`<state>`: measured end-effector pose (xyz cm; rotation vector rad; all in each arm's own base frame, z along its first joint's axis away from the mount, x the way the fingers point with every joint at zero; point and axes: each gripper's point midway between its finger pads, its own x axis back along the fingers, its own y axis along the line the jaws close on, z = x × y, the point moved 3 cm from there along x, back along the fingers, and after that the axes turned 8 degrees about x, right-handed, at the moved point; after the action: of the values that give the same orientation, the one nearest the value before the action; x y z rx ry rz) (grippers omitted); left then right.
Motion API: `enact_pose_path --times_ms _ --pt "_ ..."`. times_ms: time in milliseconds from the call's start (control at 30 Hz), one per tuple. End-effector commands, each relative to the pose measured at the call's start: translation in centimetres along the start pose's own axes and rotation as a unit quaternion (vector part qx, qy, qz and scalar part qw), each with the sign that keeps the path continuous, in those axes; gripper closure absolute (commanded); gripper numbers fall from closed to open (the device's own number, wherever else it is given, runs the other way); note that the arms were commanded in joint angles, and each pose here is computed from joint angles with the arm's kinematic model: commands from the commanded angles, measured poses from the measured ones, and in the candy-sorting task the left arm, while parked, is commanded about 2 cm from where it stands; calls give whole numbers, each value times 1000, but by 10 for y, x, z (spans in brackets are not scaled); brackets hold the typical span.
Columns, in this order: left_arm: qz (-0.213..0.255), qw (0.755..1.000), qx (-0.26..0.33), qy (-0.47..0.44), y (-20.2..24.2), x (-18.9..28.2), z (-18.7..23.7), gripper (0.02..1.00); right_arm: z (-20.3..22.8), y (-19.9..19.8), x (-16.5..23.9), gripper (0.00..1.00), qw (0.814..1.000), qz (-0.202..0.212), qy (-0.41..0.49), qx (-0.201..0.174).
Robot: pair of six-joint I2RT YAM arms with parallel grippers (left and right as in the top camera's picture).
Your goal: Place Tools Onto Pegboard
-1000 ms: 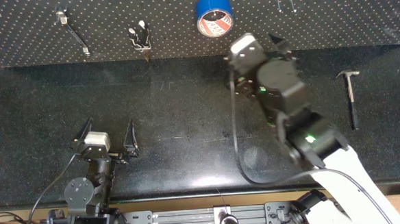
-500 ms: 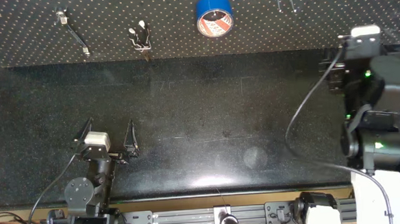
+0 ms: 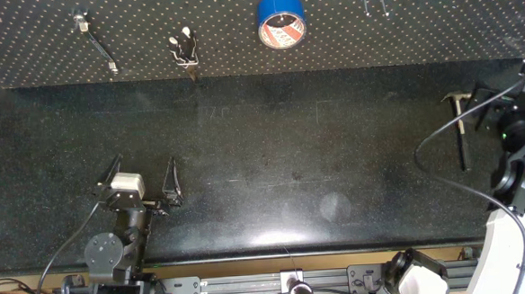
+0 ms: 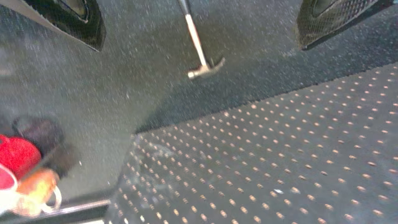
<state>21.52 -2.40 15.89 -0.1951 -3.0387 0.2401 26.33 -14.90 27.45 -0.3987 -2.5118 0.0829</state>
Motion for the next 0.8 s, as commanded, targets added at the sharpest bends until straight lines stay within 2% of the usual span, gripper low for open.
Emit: enact_pose_path --times_ms 33,333,533,600,633,700,733,800 --pt "-3 1000 4 -1 1 0 0 20 5 -2 -6 14 1000 -7 8 -19" --pt "-3 1000 4 -1 1 0 0 23 8 -4 -9 12 1000 -2 16 -14" --pt "-3 1000 4 -1 1 0 0 23 27 -30 -14 14 994 70 75 49" --pt "-3 1000 4 -1 1 0 0 23 34 -36 -17 14 987 83 99 96" --pt "-3 1000 4 -1 1 0 0 23 38 -37 -19 14 983 82 112 121" --pt "-3 1000 4 -1 1 0 0 23 54 -35 -29 14 968 53 153 194" --pt "-3 1000 4 -1 1 0 0 25 60 -35 -34 14 964 43 167 204" --pt "-3 1000 4 -1 1 0 0 23 69 -37 -42 16 962 35 185 198"
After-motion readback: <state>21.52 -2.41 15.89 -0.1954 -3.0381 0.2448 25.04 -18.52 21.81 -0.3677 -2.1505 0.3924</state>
